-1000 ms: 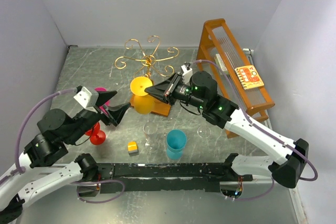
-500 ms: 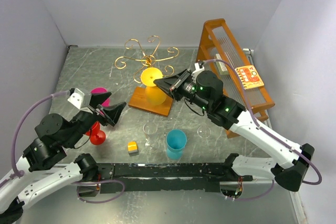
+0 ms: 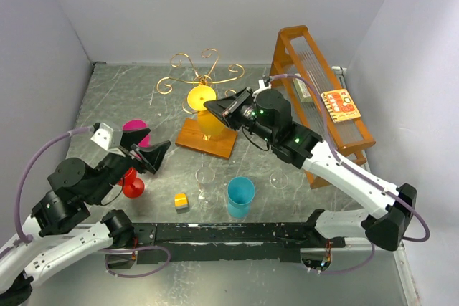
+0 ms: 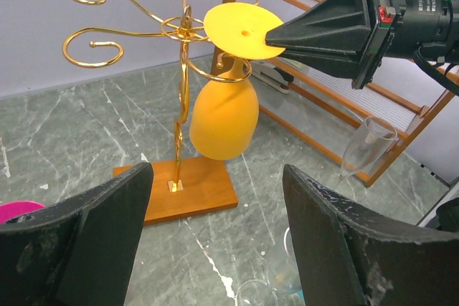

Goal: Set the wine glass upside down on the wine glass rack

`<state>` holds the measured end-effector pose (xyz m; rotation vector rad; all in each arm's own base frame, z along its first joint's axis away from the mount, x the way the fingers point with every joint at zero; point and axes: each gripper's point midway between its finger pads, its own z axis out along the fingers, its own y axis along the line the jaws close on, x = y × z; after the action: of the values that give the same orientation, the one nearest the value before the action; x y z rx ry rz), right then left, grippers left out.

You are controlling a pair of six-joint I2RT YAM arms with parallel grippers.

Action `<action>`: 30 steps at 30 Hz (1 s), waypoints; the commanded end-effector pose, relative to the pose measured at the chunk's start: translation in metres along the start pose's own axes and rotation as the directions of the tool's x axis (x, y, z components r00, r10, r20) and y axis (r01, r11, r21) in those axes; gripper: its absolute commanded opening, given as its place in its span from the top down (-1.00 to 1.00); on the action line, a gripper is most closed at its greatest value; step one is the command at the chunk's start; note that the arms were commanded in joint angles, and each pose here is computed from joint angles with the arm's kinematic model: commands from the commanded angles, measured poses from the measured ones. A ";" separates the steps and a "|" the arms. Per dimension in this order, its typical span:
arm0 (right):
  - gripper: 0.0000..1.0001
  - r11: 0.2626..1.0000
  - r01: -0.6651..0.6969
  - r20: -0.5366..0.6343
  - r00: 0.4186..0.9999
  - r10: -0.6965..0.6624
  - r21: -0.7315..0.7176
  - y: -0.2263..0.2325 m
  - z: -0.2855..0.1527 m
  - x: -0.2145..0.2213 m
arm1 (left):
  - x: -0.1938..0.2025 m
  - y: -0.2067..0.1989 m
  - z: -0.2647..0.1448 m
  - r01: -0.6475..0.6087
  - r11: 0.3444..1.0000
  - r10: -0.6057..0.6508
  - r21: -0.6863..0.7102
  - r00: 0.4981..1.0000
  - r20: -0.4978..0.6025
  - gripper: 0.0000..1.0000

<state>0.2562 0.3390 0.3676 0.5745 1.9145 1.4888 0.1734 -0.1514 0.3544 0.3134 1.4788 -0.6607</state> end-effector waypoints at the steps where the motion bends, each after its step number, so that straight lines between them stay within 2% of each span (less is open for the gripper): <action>1: 1.00 0.998 0.017 0.028 0.999 -0.015 -0.060 0.025 0.004 -0.007 | 0.003 0.006 -0.003 -0.001 1.000 0.001 -0.029 1.000 0.003 -0.67; 8: 1.00 0.997 0.047 -0.009 0.999 -0.048 -0.054 0.026 0.015 -0.001 | 0.006 0.009 -0.006 0.001 0.999 -0.001 -0.036 1.000 0.008 -0.67; 18: 1.00 0.994 0.066 -0.124 0.989 -0.076 -0.084 0.029 0.029 0.021 | 0.006 0.010 -0.007 0.006 0.999 -0.005 -0.040 1.000 0.010 -0.66; 30: 1.00 0.991 0.080 -0.158 0.983 -0.097 -0.111 0.030 0.015 0.026 | 0.006 0.009 -0.006 0.003 0.999 -0.003 -0.034 1.000 0.010 -0.64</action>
<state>0.2569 0.3812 0.3607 0.3844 2.0256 1.5462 0.1731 -0.1429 0.3470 0.2882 1.4813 -0.6396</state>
